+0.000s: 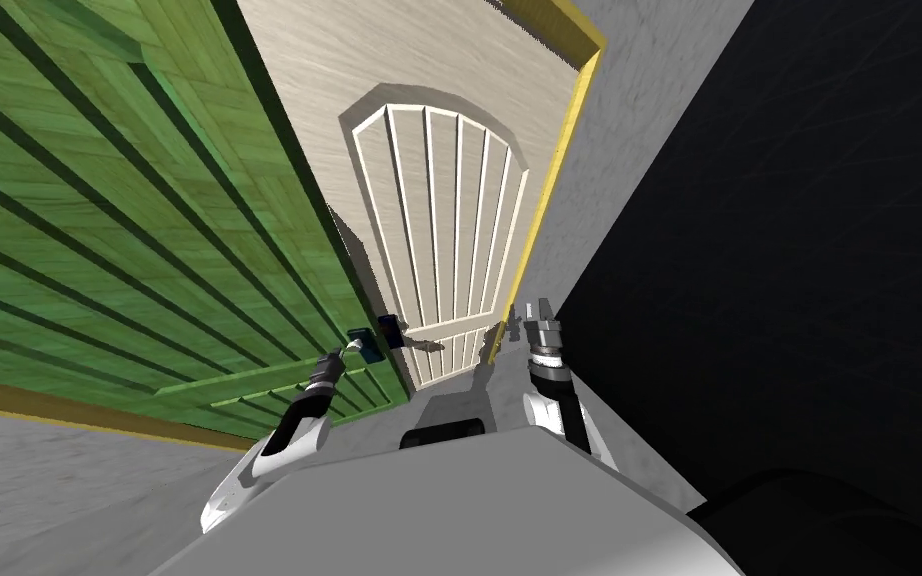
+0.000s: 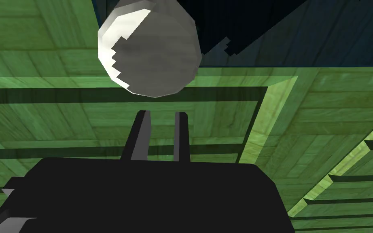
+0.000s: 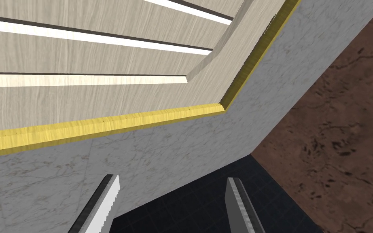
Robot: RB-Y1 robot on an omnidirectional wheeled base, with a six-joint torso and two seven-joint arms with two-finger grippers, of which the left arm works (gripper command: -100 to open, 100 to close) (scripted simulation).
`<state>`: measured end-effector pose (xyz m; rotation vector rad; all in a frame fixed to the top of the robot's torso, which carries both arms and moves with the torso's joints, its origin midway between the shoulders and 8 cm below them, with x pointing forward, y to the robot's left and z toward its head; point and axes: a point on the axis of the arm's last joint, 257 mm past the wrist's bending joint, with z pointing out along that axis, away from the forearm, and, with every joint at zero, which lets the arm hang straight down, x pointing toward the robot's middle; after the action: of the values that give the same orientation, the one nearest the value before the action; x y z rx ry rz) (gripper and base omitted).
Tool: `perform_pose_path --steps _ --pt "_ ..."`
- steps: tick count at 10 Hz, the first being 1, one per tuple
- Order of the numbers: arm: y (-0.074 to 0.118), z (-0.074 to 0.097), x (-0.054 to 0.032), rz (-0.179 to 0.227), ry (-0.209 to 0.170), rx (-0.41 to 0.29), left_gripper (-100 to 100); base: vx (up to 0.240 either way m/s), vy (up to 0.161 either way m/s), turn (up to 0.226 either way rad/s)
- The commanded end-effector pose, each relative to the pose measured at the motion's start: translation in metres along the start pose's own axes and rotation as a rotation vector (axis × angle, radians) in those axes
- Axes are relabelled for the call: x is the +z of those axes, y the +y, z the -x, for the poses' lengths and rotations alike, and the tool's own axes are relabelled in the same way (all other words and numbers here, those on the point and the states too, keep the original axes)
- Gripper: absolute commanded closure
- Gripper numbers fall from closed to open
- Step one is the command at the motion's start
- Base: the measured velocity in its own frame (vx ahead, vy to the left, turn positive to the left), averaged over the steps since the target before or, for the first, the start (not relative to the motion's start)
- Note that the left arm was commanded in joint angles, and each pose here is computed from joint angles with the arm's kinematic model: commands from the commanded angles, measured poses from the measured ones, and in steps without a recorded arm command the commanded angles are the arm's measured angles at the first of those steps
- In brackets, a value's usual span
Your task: Pull the door open
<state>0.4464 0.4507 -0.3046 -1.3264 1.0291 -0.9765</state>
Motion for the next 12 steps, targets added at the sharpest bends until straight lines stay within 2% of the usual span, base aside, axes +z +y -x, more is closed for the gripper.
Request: perform_pose_path --steps 1,2,7,8,9,12 --pt "0.011 0.020 -0.0071 0.026 -0.022 0.011 100 -0.228 0.052 0.104" --pt "0.004 0.004 -0.0045 0.011 0.007 0.004 -100 -0.212 0.000 -0.086" --pt "-0.008 -0.035 -0.0067 -0.017 0.085 -0.022 -100 -0.183 -0.058 -0.089" --pt "-0.007 -0.029 -0.0059 -0.014 0.077 -0.018 -100 -0.090 -0.035 -0.011" --pt "0.003 -0.009 -0.0087 0.010 0.042 -0.005 -100 0.017 0.121 0.198" --pt "0.004 -0.004 -0.0057 0.013 0.031 -0.002 -100 0.129 0.118 0.013"
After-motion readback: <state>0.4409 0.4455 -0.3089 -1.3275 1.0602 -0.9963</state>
